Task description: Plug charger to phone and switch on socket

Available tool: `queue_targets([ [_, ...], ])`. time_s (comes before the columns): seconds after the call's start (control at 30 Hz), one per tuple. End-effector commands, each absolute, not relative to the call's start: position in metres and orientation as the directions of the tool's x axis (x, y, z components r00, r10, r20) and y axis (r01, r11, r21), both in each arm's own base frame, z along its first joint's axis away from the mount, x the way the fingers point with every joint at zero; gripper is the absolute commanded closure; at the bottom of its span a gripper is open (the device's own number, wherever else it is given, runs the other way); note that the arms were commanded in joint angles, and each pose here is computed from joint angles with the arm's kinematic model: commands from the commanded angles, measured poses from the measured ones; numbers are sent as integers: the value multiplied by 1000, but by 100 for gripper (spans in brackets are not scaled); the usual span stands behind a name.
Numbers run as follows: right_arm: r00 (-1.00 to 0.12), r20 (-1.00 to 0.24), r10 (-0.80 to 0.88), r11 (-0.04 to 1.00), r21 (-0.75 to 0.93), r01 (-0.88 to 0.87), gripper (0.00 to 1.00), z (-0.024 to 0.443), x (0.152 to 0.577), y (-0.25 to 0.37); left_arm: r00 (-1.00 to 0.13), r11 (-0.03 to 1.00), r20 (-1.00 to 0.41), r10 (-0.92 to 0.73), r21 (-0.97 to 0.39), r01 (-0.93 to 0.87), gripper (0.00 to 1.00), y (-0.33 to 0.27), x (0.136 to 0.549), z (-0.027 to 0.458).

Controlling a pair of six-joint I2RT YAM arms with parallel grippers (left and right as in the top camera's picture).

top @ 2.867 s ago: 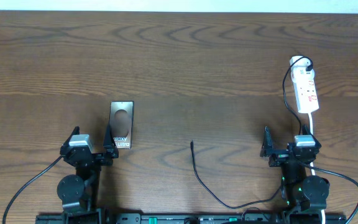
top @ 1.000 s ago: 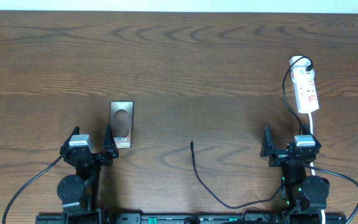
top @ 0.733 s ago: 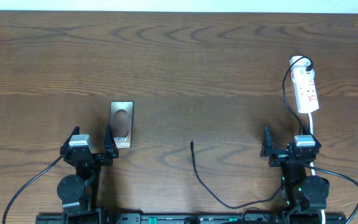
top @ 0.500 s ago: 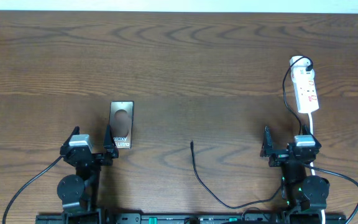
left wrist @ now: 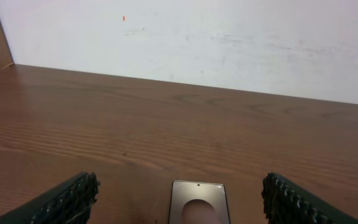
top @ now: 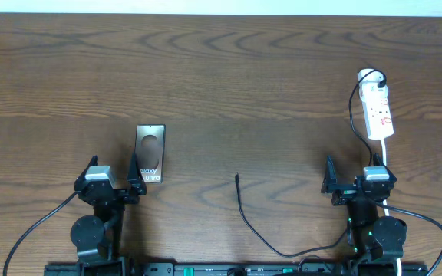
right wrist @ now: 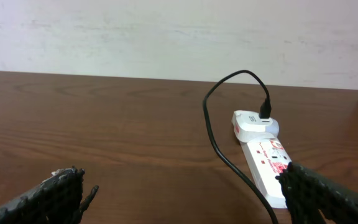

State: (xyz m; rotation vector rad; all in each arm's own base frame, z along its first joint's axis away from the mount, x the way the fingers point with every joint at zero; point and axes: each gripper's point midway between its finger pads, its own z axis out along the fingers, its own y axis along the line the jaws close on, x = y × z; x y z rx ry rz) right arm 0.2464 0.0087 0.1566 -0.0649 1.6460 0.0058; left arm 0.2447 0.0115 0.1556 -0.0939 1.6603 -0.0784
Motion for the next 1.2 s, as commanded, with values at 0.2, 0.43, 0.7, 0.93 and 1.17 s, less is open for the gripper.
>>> queue_targets([
  [0.2,-73,-996,-51,998,-48,-37,1,157,246,8,-136,993,-984,-114,-116,5,13,7,244,141],
  [0.43,-73,-996,-51,998,-48,-37,1,157,246,8,-136,993,-984,-114,-115,-1,13,9,244,141],
  [0.7,-73,-996,-51,998,-48,-37,1,157,246,8,-124,993,-985,-117,-118,-1,13,9,244,144],
  [0.93,-73,-996,-51,998,-48,-37,1,157,246,8,-56,993,-991,-121,-121,-13,9,12,244,173],
  [1.17,-73,-996,-51,998,-48,-37,1,157,246,8,-65,988,-986,-154,-153,-16,2,13,252,230],
])
